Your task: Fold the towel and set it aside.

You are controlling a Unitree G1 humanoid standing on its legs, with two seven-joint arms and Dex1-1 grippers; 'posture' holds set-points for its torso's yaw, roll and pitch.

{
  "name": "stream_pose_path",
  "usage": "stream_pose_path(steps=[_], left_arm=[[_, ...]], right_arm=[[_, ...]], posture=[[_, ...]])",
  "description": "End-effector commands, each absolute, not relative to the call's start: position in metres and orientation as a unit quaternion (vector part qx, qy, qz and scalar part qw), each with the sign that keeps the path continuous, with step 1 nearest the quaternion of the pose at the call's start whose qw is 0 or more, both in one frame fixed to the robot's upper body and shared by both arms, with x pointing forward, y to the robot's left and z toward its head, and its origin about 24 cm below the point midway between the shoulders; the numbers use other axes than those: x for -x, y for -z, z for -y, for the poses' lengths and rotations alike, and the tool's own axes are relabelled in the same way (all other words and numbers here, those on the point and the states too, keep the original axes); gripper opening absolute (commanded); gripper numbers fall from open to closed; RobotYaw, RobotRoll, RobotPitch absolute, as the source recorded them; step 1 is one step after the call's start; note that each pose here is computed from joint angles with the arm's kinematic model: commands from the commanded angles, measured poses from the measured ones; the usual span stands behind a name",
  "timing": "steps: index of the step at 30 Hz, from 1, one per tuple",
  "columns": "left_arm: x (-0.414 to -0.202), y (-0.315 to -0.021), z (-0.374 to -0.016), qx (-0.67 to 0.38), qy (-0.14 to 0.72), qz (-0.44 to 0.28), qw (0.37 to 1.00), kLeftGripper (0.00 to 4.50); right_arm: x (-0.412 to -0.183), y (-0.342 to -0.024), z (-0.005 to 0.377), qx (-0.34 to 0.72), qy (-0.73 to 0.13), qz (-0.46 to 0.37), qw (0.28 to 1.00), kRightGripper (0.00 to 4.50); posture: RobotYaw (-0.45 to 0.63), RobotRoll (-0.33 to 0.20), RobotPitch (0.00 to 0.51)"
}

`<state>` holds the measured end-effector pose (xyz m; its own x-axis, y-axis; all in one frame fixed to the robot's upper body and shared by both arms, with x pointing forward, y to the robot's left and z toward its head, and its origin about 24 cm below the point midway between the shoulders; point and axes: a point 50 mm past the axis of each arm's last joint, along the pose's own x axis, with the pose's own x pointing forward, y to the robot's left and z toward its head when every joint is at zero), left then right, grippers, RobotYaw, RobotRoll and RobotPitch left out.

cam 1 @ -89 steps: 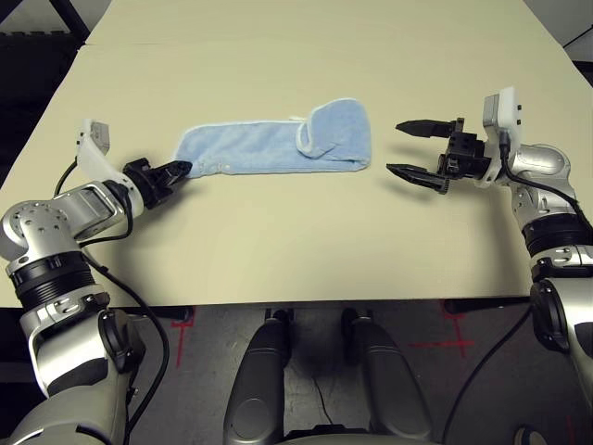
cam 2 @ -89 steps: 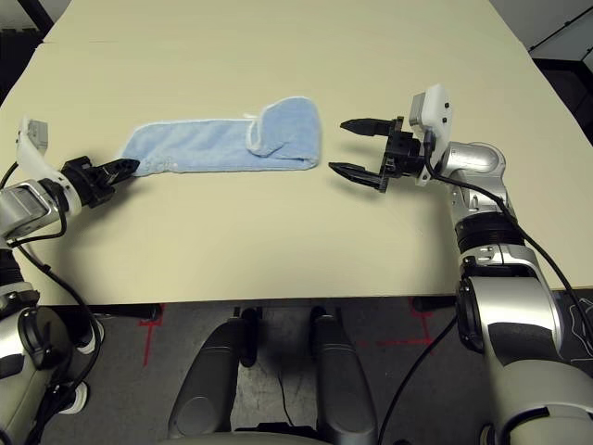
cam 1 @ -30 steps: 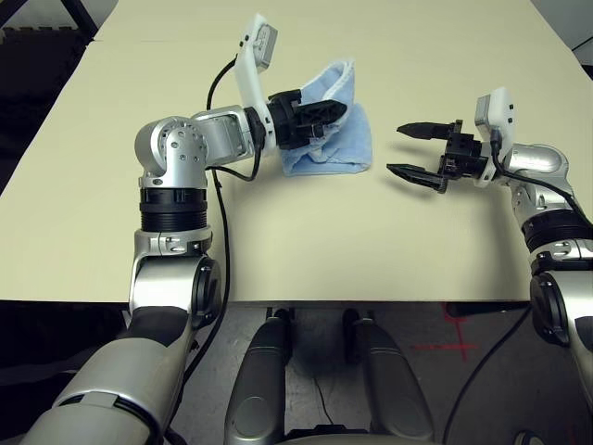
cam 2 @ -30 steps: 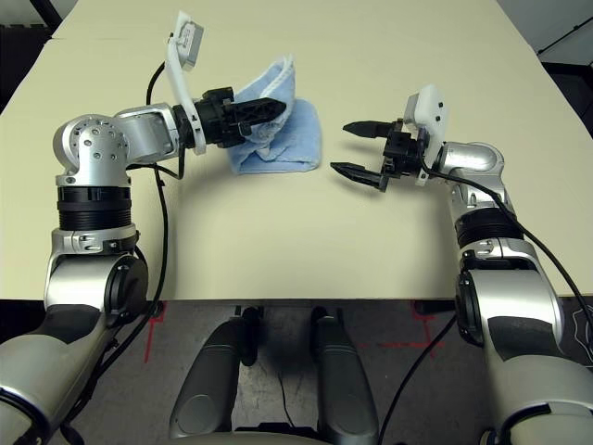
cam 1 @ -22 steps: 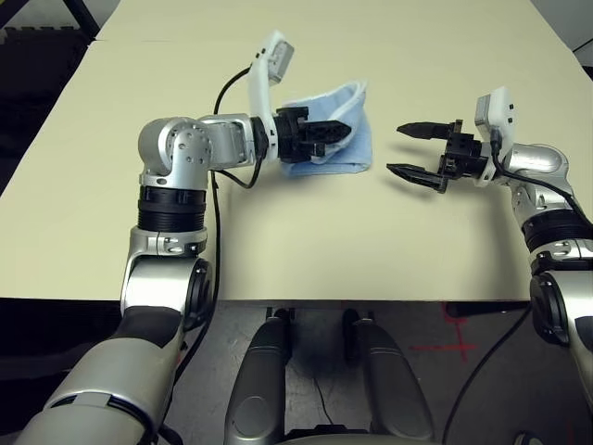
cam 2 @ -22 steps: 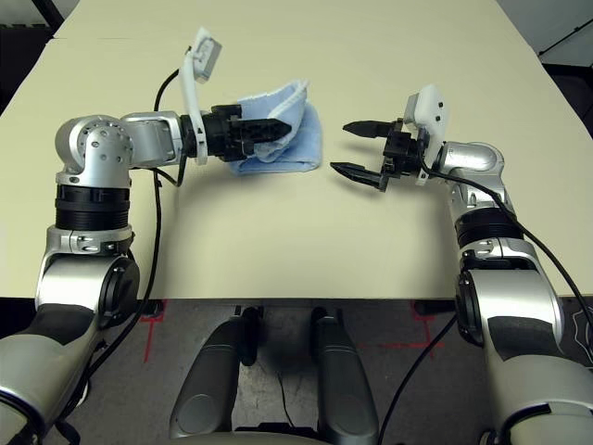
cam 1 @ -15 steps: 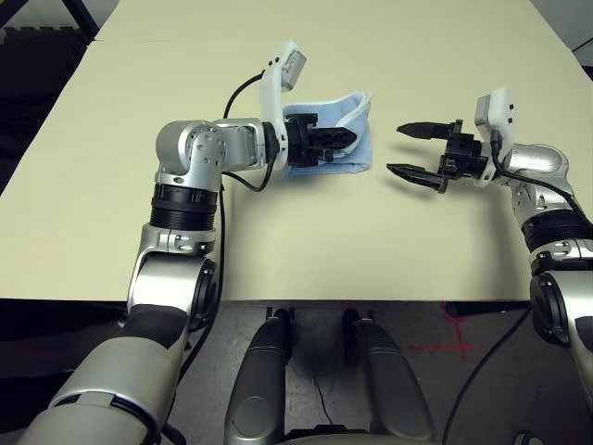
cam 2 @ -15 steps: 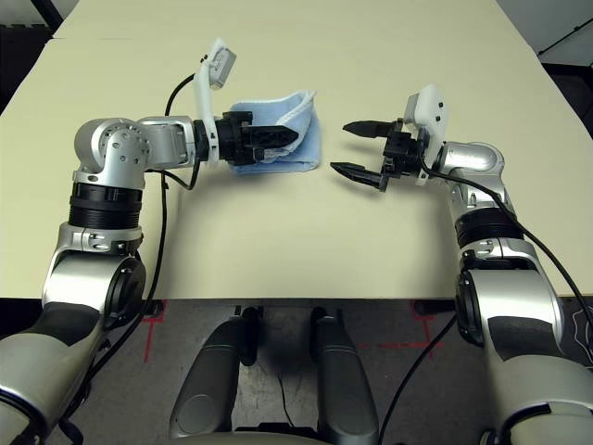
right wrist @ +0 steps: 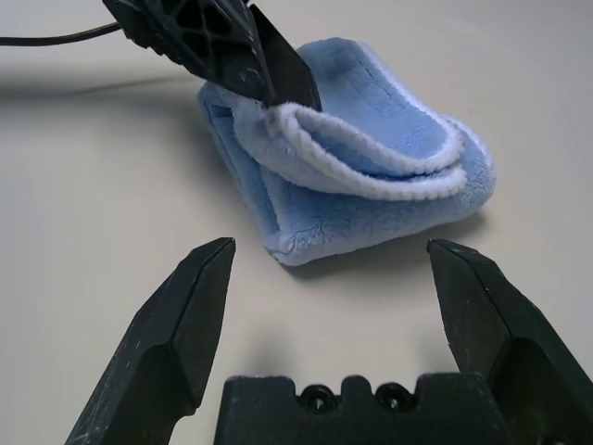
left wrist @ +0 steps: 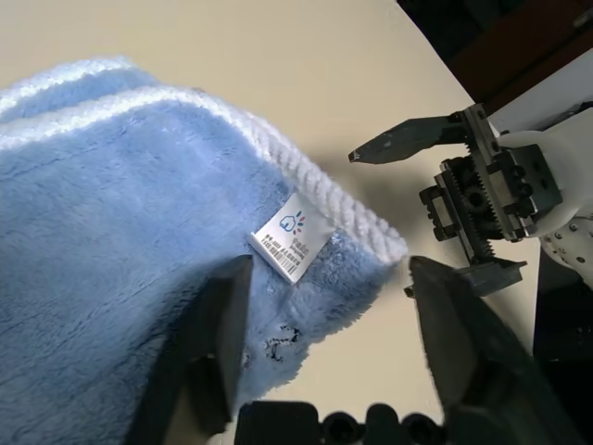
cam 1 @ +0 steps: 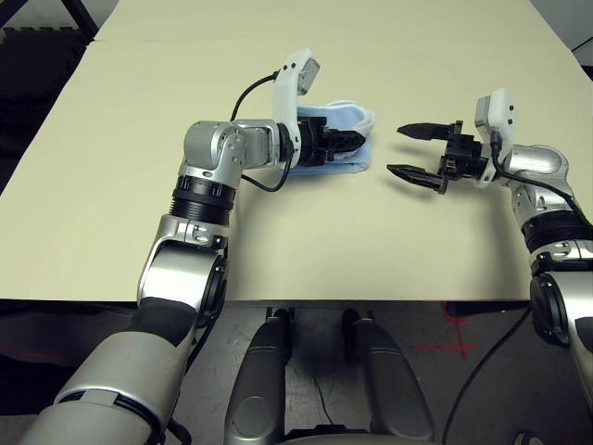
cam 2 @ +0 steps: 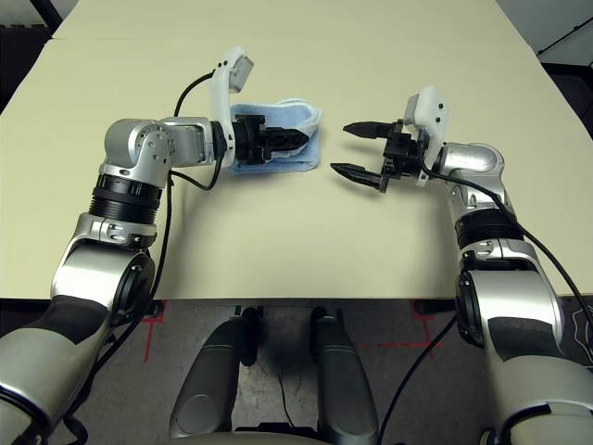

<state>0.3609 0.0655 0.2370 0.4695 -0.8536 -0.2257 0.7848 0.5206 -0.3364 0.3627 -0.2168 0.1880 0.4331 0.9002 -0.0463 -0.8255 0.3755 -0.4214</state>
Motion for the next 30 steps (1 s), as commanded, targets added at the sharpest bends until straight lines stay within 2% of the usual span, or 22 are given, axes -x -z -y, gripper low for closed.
stream_pose_path(steps=[1,7,14,19,22,30], left_arm=[[-0.355,-0.255,-0.060,0.114,0.495,-0.164,0.846,4.48],[-0.352,-0.262,-0.083,0.114,0.478,-0.143,0.859,4.48],[-0.350,-0.253,-0.131,0.027,0.472,-0.056,0.879,4.48],[-0.344,-0.238,-0.152,-0.068,0.469,-0.028,0.880,4.48],[-0.341,-0.234,-0.158,-0.092,0.470,-0.018,0.877,4.50],[-0.335,-0.240,-0.165,-0.134,0.499,0.007,0.856,4.50]], right_arm=[[-0.360,-0.186,0.223,0.202,-0.517,0.093,0.827,4.50],[-0.362,-0.188,0.223,0.176,-0.507,0.101,0.838,4.50],[-0.365,-0.191,0.222,0.139,-0.507,0.098,0.845,4.50],[-0.363,-0.187,0.222,0.148,-0.529,0.081,0.831,4.50],[-0.363,-0.188,0.221,0.149,-0.532,0.082,0.829,3.91],[-0.364,-0.193,0.219,0.150,-0.539,0.086,0.825,1.08]], posture=[[0.07,0.000,0.230],[0.07,0.000,0.233],[0.06,0.000,0.239],[0.07,0.000,0.241],[0.08,0.000,0.241],[0.08,0.000,0.241]])
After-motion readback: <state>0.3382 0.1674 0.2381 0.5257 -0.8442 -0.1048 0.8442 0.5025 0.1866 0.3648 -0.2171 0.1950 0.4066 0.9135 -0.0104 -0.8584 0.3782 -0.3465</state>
